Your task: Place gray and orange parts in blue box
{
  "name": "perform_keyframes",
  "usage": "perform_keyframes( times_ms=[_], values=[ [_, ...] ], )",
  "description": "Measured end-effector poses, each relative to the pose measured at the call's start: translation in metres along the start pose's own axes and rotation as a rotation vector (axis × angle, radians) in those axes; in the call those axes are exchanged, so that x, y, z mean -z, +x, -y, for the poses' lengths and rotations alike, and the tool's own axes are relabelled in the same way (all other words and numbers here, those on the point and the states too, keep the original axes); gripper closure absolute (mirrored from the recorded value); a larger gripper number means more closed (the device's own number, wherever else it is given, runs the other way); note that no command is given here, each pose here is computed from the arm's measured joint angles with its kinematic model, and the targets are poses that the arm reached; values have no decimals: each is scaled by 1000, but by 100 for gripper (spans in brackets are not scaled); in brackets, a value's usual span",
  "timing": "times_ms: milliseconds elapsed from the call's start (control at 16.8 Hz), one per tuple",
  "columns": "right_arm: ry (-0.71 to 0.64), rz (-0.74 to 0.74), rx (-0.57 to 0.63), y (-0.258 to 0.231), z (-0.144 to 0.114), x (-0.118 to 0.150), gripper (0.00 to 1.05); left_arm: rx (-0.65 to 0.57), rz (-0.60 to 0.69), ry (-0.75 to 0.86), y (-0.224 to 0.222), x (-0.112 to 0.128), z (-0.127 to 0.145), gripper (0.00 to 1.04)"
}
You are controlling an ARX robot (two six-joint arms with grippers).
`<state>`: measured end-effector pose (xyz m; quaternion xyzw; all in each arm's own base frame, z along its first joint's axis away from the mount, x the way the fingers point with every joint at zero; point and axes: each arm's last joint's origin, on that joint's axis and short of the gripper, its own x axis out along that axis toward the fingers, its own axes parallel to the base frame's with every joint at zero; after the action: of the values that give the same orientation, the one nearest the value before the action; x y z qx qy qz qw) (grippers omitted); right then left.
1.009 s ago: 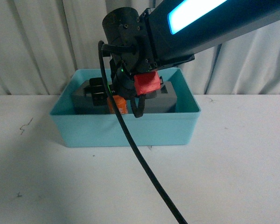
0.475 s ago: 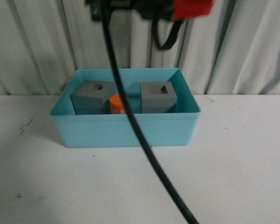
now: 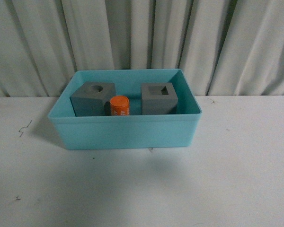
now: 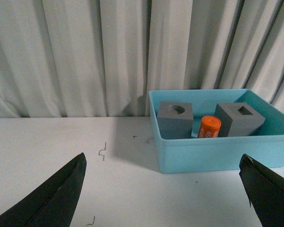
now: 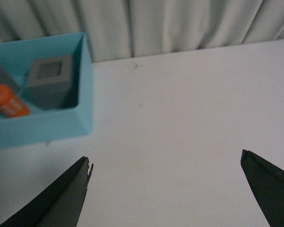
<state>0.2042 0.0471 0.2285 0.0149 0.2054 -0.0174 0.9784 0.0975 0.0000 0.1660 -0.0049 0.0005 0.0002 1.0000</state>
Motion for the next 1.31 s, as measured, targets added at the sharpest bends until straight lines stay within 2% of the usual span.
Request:
perform_keyframes(
  times_ms=[59,119,178,237,297,416,594,831,950,1306],
  values=[
    [45,-17,-27,-20,1,15,6,0,0,0,0,0,0,7],
    [88,16,-42,-25,2,16,7,0,0,0,0,0,0,7],
    [111,204,-47,-22,5,15,16,2,0,0,0,0,0,7],
    [64,309,-51,-24,12,30,29,-1,-1,0,0,0,0,7],
    [26,357,-42,-27,18,41,40,-1,0,0,0,0,0,7],
    [0,425,-36,-35,27,42,64,0,0,0,0,0,0,7],
    [-21,399,-35,-39,36,61,101,0,0,0,0,0,0,7],
    [-20,413,-14,-47,52,72,103,0,0,0,0,0,0,7],
    [-24,427,-36,-52,52,85,103,0,0,0,0,0,0,7],
    [-24,425,-36,-59,52,88,103,0,0,0,0,0,0,7]
  ],
)
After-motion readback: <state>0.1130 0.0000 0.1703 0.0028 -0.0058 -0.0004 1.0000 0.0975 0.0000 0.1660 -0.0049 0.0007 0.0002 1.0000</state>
